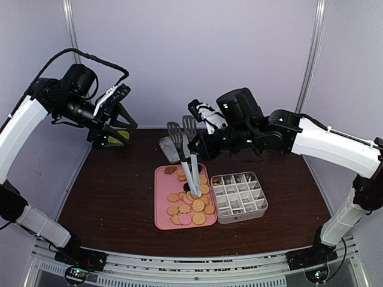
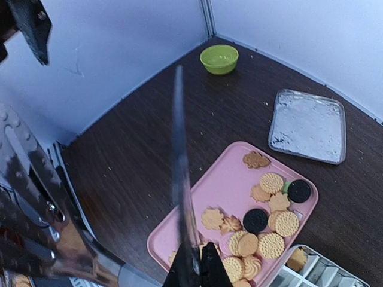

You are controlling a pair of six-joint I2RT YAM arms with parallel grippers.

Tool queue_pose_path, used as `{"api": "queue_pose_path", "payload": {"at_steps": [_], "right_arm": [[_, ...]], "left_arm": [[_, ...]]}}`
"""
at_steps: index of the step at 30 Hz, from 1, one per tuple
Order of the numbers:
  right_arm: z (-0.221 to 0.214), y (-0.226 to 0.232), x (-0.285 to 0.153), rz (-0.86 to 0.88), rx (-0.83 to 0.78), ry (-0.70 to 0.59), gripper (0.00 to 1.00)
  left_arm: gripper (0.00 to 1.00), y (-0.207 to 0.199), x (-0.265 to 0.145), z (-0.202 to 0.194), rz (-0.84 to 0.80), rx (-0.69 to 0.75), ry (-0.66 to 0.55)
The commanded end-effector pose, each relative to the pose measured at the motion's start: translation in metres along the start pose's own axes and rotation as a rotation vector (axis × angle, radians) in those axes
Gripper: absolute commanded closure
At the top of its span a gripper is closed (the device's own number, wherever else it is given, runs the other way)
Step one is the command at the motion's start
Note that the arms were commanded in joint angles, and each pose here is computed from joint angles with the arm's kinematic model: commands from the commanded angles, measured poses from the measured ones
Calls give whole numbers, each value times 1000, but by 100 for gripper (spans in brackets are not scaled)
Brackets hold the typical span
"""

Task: Pack the cookies
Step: Pass from the left arm to the right, then pass from the right arm to the left

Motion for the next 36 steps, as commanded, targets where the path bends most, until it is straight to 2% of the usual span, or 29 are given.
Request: {"api": "queue_pose_path", "payload": {"at_steps": [1,4,11,19,22,27,30,36], "right_arm": [[-32,2,12,-92,-164,211,100],[-36,13,21,-104,-220,276,100],[-33,36,39,-84,-261,306,100],[-35,53,59,-46,-268,329,100],[-30,56,63,-42,-267,320,100],[-24,59,68,-37,-270,310,100],[-18,61,69,-33,-269,296,100],[-17,63,68,-17,-268,284,100]], "left_arm": [[20,-7,9,-16,40,165,119],[25,-12,20,-24,22,194,164],[49,-14,35,-38,7,247,248],[56,-23,55,-51,-33,272,293],[62,-24,57,-49,-33,278,294],[80,-25,64,-53,-45,274,310],[95,-25,72,-64,-57,235,330],[100,-25,74,-76,-58,219,354]]}}
Point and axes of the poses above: each gripper's point midway between its finger pads, its own x axis out along the fingers, its own y axis along the line the jaws close on, z = x × y, the point moved 2 cm from there along -x, back along the fingers, and after that the axes turned 5 degrees about -x, right-handed, at the moved point
